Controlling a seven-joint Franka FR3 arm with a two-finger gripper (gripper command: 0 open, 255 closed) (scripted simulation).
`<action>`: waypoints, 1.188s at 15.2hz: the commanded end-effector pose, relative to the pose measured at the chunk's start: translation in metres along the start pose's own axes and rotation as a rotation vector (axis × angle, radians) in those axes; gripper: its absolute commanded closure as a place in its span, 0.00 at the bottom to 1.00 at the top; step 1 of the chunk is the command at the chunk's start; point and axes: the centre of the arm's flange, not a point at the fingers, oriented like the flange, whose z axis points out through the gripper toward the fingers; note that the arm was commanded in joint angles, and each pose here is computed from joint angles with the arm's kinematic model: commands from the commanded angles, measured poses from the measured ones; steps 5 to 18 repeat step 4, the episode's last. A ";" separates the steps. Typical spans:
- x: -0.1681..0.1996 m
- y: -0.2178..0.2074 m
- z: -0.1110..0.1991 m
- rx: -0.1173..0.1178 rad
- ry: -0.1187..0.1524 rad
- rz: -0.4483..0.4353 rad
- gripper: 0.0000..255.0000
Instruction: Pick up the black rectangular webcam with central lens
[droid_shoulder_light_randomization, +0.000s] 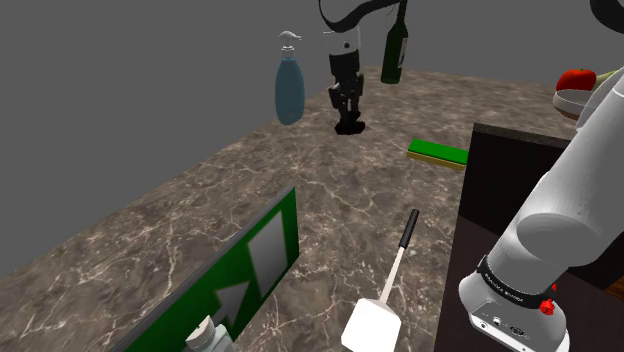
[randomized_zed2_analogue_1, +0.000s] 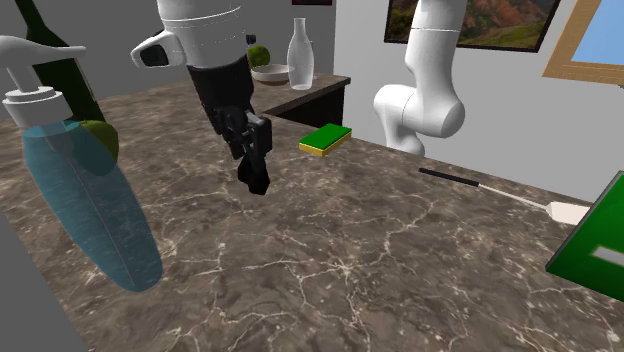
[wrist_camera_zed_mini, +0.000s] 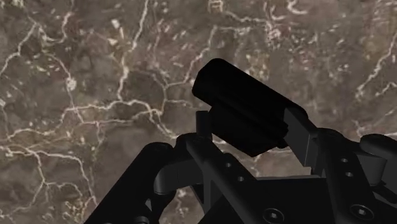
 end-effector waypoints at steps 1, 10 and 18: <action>-0.001 0.001 -0.010 0.000 0.000 0.000 1.00; -0.002 0.002 -0.016 0.000 0.000 0.000 1.00; -0.002 0.002 -0.016 0.000 0.000 0.000 1.00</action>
